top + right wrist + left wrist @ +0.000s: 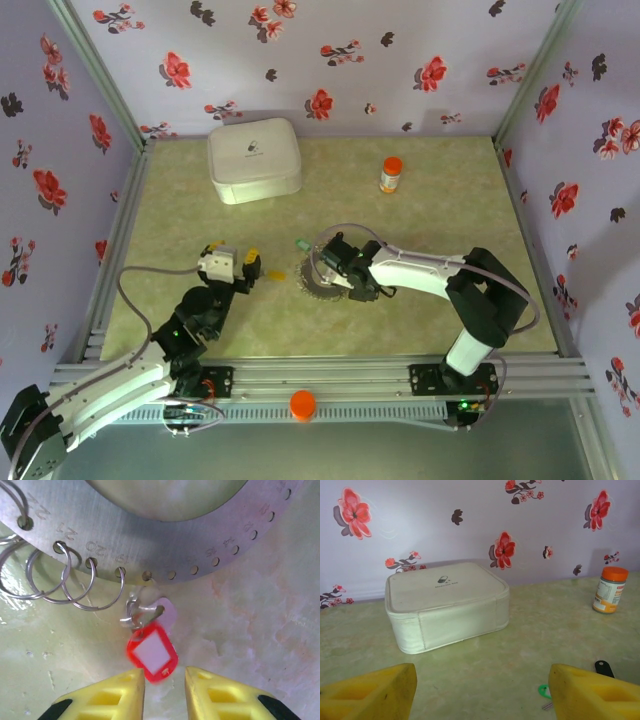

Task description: Put the keys on the keyring

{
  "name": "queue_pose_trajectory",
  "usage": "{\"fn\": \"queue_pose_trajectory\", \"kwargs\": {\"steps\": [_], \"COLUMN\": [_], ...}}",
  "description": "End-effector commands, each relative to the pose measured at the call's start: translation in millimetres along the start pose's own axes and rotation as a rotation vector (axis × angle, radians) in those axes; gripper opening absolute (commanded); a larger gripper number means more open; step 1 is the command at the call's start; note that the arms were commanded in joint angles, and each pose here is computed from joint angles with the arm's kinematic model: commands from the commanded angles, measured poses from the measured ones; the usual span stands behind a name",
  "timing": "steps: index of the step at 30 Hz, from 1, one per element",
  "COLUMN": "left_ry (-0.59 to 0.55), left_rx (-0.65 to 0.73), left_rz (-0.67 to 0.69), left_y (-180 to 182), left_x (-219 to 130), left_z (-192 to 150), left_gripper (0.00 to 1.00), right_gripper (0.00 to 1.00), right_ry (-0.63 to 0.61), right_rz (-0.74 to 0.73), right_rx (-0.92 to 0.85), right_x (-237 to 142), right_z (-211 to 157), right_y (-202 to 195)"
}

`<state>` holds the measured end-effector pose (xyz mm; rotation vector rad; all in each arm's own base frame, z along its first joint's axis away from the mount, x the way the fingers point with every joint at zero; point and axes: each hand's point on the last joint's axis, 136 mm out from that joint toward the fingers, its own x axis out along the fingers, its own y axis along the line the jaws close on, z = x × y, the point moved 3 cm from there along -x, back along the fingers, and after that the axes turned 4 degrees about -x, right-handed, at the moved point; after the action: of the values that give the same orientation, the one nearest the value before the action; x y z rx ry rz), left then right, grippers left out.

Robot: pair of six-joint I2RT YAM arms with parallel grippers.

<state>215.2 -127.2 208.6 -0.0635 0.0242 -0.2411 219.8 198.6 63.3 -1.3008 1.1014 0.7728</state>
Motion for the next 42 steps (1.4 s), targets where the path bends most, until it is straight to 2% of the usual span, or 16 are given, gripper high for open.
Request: {"fn": "queue_pose_trajectory", "kwargs": {"steps": [1,5,8,11,14,18,23,28,42], "left_ry": [-0.001,0.024,0.062,0.114,0.150,0.197,0.247,0.273,0.275], "left_rx": [-0.005,-0.003,-0.040,-0.077,-0.130,-0.201,-0.256,-0.268,-0.250], "left_rz": [-0.017,-0.037,-0.045,-0.059,-0.076,-0.094,-0.110,-0.113,-0.107], "left_y": [-5,-12,-18,-25,-35,-46,-58,-62,-60], "left_x": [4,12,21,31,42,53,63,67,66], "left_z": [12,9,6,-3,-9,-21,-34,-38,-40], "left_gripper": [0.70,0.71,0.72,0.72,0.72,0.72,0.71,0.70,0.70], "right_gripper": [0.29,0.35,0.35,0.34,0.34,0.33,0.33,0.32,0.27], "right_ry": [-0.079,-0.313,-0.474,-0.574,-0.583,-0.484,-0.417,-0.351,-0.286], "right_rz": [0.014,-0.002,0.013,0.082,0.147,0.212,0.348,0.451,0.479], "right_rx": [0.071,0.294,0.525,0.780,1.037,1.251,1.317,1.295,1.278], "right_x": [-19,-59,-84,-91,-86,-70,-53,-40,-17], "right_z": [-2,16,27,29,22,10,16,28,39], "right_y": [-6,-27,-37,-35,-31,-18,5,20,28]}}
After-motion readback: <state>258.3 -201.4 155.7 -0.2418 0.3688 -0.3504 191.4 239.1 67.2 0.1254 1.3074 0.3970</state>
